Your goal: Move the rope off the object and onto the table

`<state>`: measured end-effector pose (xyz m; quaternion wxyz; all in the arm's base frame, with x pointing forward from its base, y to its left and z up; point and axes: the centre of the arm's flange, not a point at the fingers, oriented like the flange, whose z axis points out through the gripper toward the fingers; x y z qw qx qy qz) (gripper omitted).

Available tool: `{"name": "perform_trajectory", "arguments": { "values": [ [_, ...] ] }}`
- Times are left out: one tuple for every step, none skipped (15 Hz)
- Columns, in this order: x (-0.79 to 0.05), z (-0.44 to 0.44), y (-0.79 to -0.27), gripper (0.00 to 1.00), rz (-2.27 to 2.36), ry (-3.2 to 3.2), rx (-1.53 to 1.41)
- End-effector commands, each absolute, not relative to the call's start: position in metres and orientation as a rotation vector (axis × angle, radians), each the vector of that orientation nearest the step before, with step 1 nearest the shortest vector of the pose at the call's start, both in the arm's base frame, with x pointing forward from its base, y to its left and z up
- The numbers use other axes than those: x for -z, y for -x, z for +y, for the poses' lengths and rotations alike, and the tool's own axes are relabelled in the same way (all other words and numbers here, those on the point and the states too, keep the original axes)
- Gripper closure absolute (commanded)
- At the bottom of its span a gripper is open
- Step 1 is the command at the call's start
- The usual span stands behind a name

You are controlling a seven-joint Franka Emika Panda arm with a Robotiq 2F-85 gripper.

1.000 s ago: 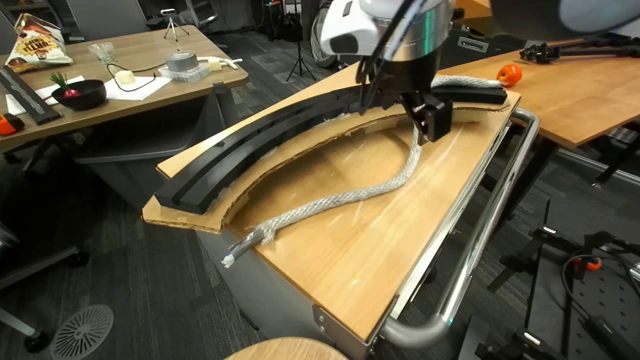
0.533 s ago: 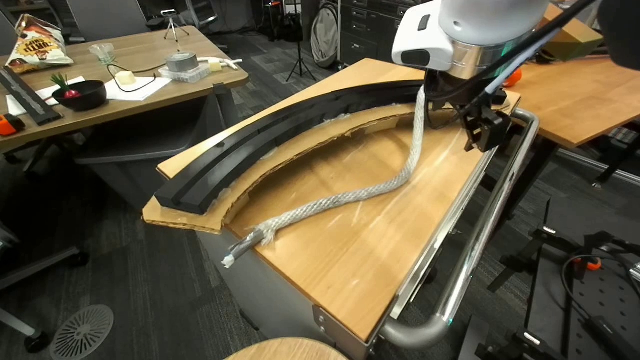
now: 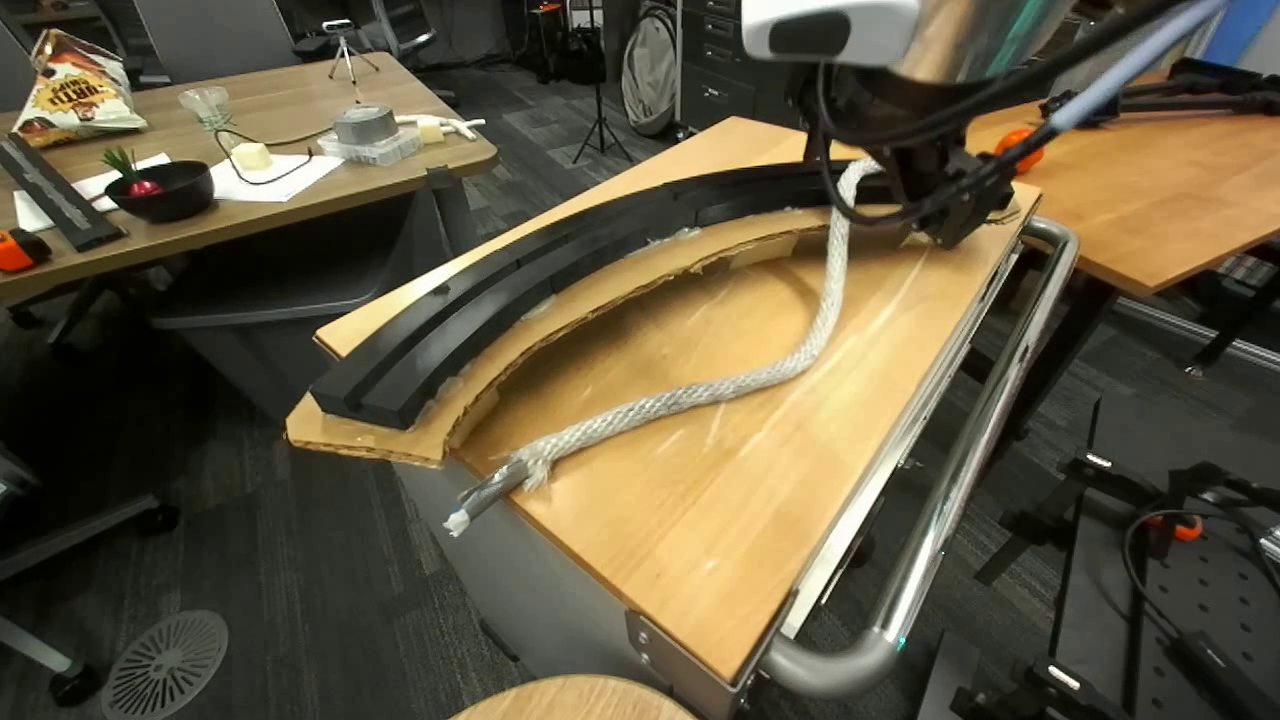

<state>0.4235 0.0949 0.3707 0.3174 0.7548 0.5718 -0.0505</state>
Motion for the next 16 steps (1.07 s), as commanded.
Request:
{"name": "perform_trajectory", "arguments": {
  "values": [
    [-0.454, 0.089, -0.381, 0.00, 1.449, -2.034, -0.109],
    [-0.466, 0.080, -0.373, 0.00, 1.430, -2.107, -0.142],
    [-0.469, 0.069, -0.367, 0.00, 1.394, -2.171, -0.181],
    [-0.470, 0.060, -0.365, 0.00, 1.365, -2.239, -0.213],
    [-0.455, 0.081, -0.390, 0.00, 1.387, -2.166, -0.137],
    [-0.462, 0.071, -0.384, 0.00, 1.367, -2.205, -0.163],
    [-0.464, 0.065, -0.379, 0.00, 1.355, -2.223, -0.176],
    [-0.464, 0.061, -0.376, 0.00, 1.349, -2.234, -0.180],
    [-0.463, 0.061, -0.375, 0.00, 1.349, -2.237, -0.179],
    [-0.462, 0.062, -0.375, 0.00, 1.353, -2.236, -0.177],
    [-0.467, 0.057, -0.377, 0.00, 1.451, -2.207, -0.236],
    [-0.471, 0.053, -0.380, 0.00, 1.485, -2.212, -0.288],
    [-0.478, 0.048, -0.384, 0.00, 1.488, -2.272, -0.356],
    [-0.480, 0.043, -0.385, 0.00, 1.519, -2.290, -0.395],
    [-0.480, 0.036, -0.386, 0.00, 1.551, -2.309, -0.444],
    [-0.477, 0.028, -0.389, 0.00, 1.564, -2.340, -0.456]
  ]
}}
